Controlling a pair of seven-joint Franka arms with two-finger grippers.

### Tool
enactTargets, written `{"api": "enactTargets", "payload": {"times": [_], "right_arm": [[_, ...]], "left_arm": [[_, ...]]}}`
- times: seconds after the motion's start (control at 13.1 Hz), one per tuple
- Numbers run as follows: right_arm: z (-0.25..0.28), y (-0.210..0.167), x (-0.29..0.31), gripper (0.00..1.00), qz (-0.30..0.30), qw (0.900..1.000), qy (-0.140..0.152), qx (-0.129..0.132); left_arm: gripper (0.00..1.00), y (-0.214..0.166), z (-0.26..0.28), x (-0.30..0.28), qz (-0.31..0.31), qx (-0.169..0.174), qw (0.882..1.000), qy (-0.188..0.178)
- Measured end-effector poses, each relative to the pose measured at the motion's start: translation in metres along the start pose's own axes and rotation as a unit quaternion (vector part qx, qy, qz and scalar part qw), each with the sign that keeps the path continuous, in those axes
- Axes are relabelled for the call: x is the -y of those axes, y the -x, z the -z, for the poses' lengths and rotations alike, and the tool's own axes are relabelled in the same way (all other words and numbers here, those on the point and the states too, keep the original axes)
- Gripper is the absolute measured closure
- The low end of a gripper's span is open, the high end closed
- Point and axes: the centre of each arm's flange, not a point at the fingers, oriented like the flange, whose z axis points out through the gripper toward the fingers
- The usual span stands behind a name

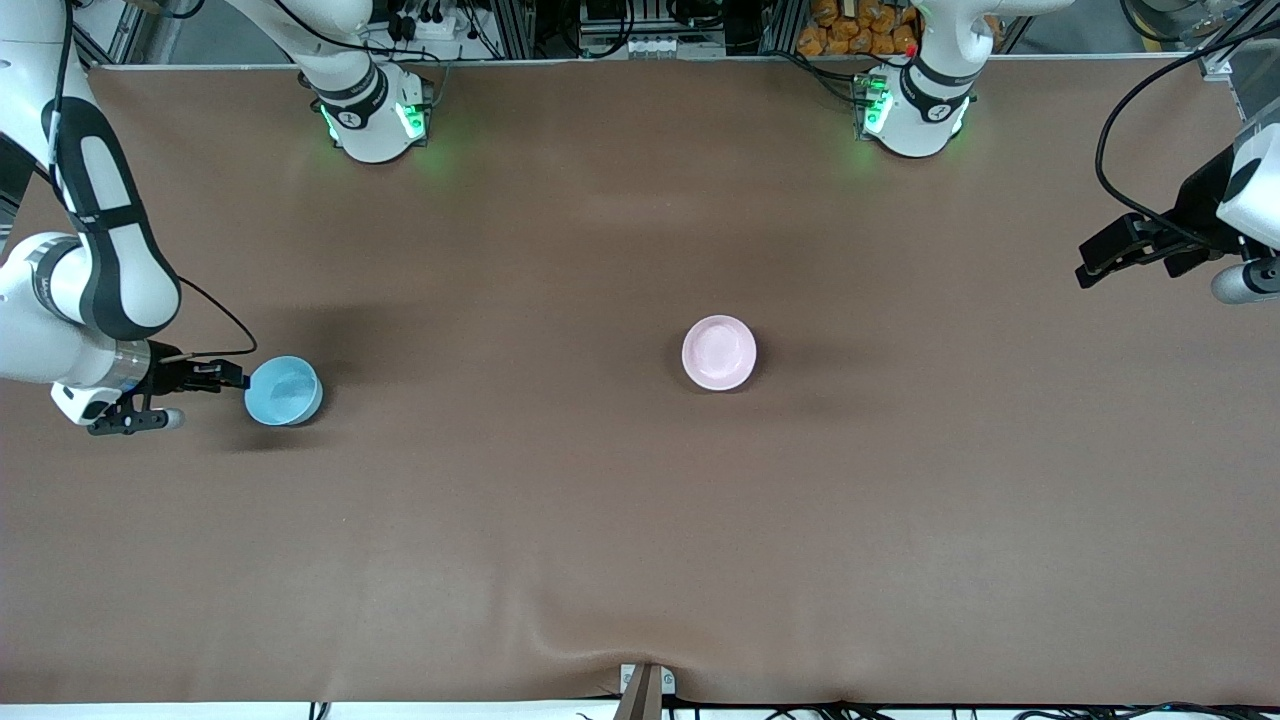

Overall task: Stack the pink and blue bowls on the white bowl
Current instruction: 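Close the right gripper on the blue bowl rim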

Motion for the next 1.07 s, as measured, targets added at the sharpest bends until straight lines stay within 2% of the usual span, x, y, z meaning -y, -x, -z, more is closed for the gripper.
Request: {"api": "enactTargets", "payload": {"times": [0.08,0.46,0.53,0.69,1.07], "right_arm": [[-0.005,0.000,-0.002,0.52,-0.003,1.000,-0.002,-0.001],[-0.031,-0.009,-0.005,0.60,-0.004,1.000,0.002,-0.016],[-0.033,-0.009,-0.005,0.70,-0.001,1.000,0.002,-0.016],[-0.033,-0.009,-0.005,0.98,0.003,1.000,0.002,-0.016],[-0.033,-0.010,0.000,0.98,0.005,1.000,-0.007,-0.011]], "left_arm": [[0.00,0.000,0.000,0.000,0.000,0.000,1.000,0.000],[0.00,0.000,-0.001,0.005,-0.001,0.001,1.000,0.000],[0.00,-0.001,-0.002,0.008,-0.002,0.002,1.000,-0.001],[0.00,-0.001,-0.002,0.014,-0.012,0.002,1.000,-0.001],[0.00,0.001,0.003,0.026,-0.022,0.000,1.000,-0.001]]}}
